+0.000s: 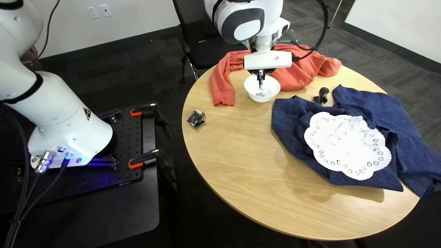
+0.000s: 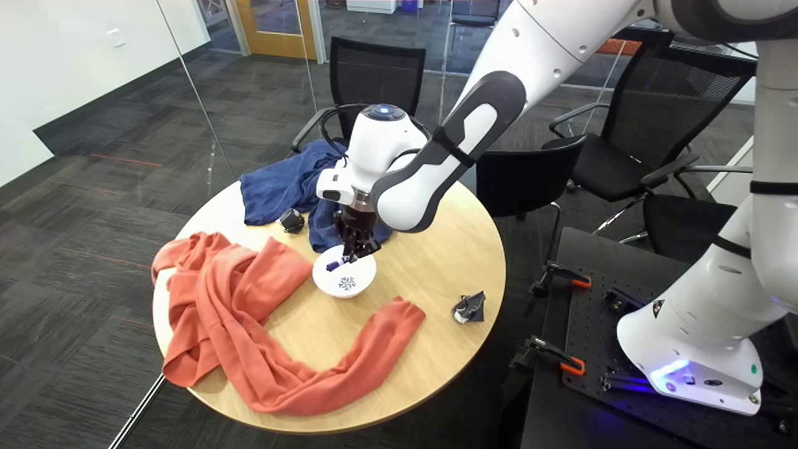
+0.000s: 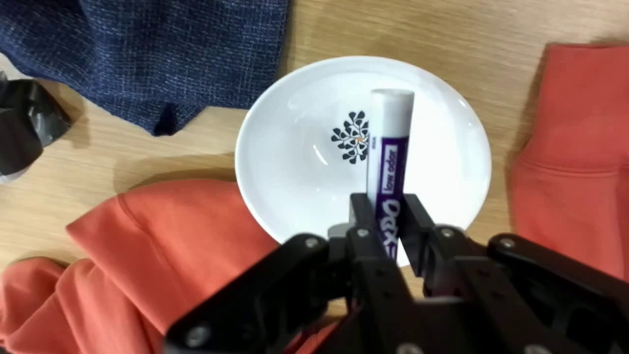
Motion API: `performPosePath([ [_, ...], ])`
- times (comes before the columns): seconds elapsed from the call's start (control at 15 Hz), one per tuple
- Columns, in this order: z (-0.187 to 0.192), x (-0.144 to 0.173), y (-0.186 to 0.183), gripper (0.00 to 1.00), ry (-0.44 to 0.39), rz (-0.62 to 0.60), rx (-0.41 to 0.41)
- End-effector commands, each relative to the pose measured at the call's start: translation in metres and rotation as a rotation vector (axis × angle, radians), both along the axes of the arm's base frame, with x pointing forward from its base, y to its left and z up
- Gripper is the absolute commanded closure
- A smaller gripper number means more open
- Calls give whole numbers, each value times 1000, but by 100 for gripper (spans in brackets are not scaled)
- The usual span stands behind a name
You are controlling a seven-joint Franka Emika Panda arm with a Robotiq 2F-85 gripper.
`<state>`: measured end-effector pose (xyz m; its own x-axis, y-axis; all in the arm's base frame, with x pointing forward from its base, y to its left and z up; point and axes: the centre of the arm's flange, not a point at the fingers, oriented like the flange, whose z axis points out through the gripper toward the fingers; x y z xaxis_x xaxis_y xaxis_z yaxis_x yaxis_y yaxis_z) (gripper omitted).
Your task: Put the marker in the bowl
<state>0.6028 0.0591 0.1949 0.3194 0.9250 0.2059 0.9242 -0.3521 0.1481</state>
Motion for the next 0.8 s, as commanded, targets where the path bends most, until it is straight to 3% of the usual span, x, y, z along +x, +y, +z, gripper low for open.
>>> performPosePath([
  [0.0, -5, 16, -2, 95, -19, 9, 22],
  [0.13, -8, 19, -2, 54, -20, 1, 24],
  [0.6, -11, 23, -3, 4, -16, -16, 30],
  [0.73, -10, 23, -3, 0, -18, -16, 31],
])
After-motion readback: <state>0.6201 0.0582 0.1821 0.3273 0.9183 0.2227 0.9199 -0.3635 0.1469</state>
